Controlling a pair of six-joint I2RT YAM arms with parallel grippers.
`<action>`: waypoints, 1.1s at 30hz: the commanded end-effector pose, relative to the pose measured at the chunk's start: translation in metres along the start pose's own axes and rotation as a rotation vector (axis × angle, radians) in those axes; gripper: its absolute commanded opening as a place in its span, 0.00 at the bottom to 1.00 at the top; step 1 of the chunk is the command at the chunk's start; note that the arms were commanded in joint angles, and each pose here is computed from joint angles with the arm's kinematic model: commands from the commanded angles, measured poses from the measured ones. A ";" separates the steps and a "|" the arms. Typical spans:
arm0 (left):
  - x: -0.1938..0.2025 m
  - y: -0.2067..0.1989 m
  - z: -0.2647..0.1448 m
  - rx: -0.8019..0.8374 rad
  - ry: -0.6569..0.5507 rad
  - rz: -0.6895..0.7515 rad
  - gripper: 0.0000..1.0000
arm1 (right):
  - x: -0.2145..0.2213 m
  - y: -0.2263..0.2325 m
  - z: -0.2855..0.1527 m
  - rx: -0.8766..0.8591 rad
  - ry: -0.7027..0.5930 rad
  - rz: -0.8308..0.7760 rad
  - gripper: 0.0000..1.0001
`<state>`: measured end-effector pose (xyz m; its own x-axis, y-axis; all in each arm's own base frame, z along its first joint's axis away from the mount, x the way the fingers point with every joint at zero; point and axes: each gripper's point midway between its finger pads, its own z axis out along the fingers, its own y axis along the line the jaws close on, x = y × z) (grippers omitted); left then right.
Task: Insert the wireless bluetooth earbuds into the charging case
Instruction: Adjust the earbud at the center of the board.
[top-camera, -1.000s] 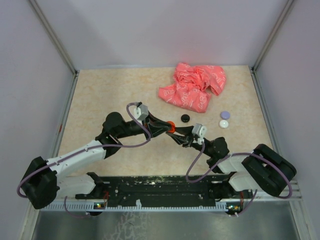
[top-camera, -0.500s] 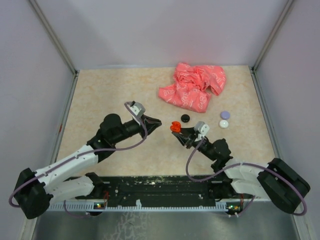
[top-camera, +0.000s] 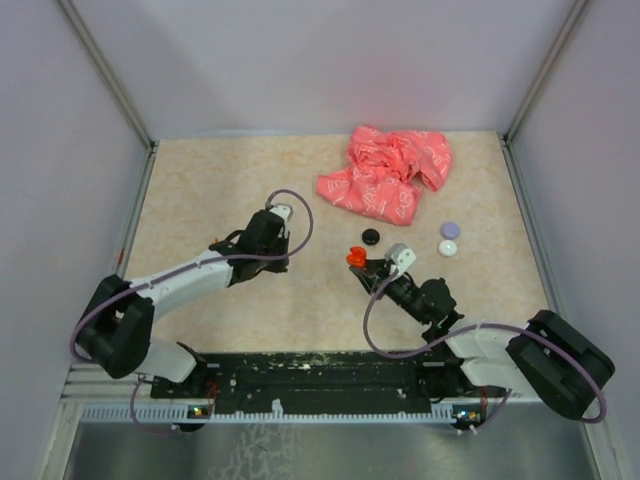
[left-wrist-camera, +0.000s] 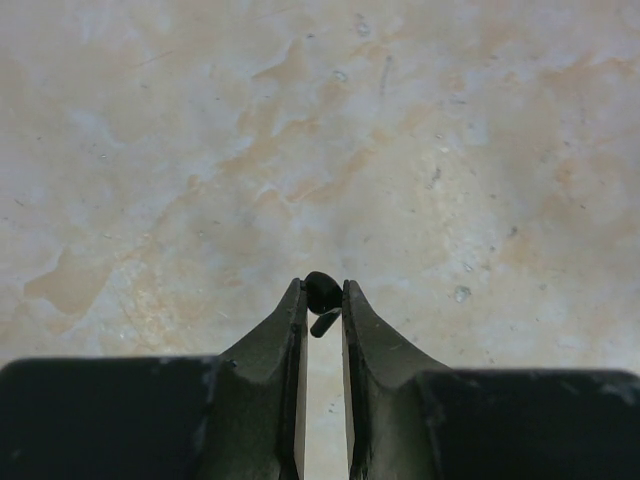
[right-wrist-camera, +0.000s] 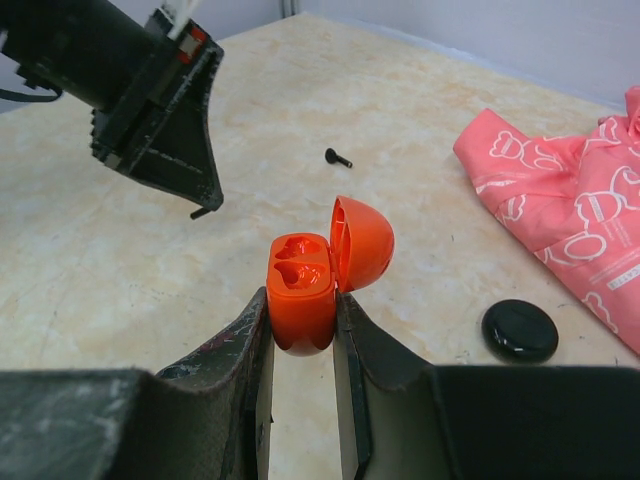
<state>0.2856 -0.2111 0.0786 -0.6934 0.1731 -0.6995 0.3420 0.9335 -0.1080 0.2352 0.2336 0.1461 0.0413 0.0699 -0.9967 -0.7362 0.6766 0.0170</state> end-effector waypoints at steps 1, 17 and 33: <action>-0.003 0.015 0.015 -0.054 0.061 -0.074 0.18 | -0.027 0.001 0.001 -0.002 -0.108 -0.023 0.00; 0.003 0.039 0.058 -0.175 0.210 -0.100 0.40 | -0.026 0.006 0.000 -0.024 -0.116 -0.012 0.00; -0.020 0.118 0.005 -0.331 0.100 -0.263 0.52 | -0.031 0.011 -0.002 -0.052 -0.133 -0.007 0.00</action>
<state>0.3484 -0.1337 0.0716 -0.8004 -0.0109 -0.5994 0.0171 0.9990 -0.0410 0.2294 0.2342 0.1549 0.0829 0.1042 -0.9911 -0.7530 0.6580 0.0062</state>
